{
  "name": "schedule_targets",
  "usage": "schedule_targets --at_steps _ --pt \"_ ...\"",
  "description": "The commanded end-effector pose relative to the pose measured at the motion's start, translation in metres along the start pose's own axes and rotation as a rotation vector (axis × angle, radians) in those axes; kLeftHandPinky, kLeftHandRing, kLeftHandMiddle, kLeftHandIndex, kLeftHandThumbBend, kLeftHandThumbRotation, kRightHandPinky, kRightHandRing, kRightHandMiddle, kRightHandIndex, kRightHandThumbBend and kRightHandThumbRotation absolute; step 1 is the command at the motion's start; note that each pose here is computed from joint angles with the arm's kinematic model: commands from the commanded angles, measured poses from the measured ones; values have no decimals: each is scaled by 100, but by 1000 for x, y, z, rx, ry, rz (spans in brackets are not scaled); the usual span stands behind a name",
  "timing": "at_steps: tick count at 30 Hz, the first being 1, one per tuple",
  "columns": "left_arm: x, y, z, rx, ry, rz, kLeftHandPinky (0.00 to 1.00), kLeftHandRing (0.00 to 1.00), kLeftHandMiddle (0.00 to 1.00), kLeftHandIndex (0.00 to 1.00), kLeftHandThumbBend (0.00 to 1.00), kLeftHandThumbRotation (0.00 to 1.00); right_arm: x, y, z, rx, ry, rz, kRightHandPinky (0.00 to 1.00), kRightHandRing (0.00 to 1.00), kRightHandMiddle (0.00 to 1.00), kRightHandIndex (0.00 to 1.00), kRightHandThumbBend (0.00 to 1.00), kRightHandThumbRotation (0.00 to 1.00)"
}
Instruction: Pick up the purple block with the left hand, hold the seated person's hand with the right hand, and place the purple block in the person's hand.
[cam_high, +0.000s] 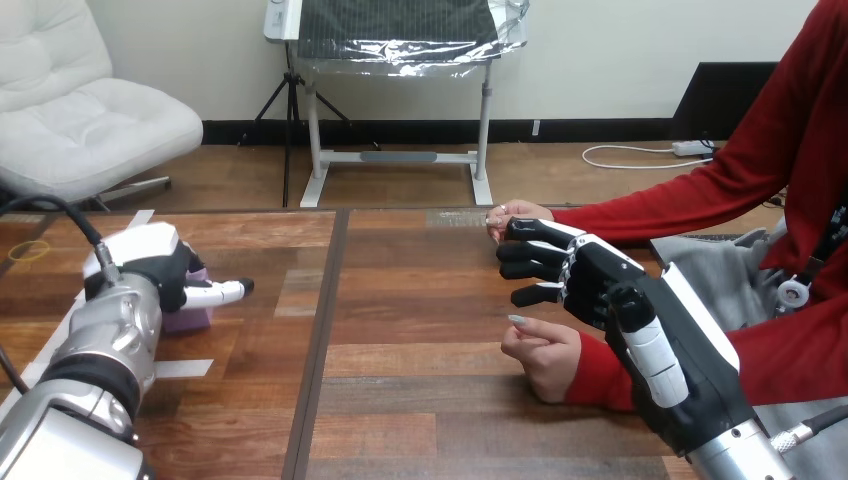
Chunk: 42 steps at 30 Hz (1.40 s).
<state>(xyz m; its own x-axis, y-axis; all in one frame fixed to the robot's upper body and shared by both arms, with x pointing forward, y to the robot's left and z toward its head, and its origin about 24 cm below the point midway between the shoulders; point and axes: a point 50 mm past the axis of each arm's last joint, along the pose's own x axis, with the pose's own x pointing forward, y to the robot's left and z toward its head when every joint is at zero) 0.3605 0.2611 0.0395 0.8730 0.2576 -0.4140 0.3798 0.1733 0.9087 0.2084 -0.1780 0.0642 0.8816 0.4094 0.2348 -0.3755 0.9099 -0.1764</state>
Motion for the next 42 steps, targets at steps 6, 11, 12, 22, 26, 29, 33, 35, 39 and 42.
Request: schedule_targets --at_steps 6,11,12,22,26,29,33,35,39,42 --pt "1 29 14 -31 -55 106 63 72 73 72 57 58 10 -4 17 -26 -96 1 70 78 78 81 88 100" --pt "1 30 14 -21 -55 125 58 68 69 68 54 52 10 -4 16 -22 -95 3 70 78 79 81 87 100" --pt "1 30 15 -20 -55 127 57 67 68 68 54 51 10 -4 16 -22 -95 3 70 78 79 81 87 100" --pt "1 34 17 -13 -55 141 50 60 62 63 50 50 10 -4 16 -13 -98 2 70 78 79 81 86 100" --pt "1 35 18 -17 -57 147 47 58 61 64 50 50 11 -4 16 -15 -97 2 70 78 79 81 86 100" --pt "1 36 18 -25 -57 148 48 59 61 65 51 51 11 -4 17 -16 -96 2 70 78 79 81 87 100" --pt "1 36 18 -38 -55 145 54 64 66 70 52 51 11 -4 17 -14 -98 2 70 78 79 81 87 100" --pt "1 37 19 -46 -57 149 58 66 68 71 53 49 11 -4 17 -15 -99 3 70 78 79 81 87 100" --pt "1 38 19 -53 -61 155 59 66 68 71 53 48 12 -4 16 -21 -99 4 70 78 79 81 87 100" --pt "1 39 19 -50 -61 158 59 65 66 70 53 47 12 -4 16 -23 -99 3 70 78 79 81 87 100"
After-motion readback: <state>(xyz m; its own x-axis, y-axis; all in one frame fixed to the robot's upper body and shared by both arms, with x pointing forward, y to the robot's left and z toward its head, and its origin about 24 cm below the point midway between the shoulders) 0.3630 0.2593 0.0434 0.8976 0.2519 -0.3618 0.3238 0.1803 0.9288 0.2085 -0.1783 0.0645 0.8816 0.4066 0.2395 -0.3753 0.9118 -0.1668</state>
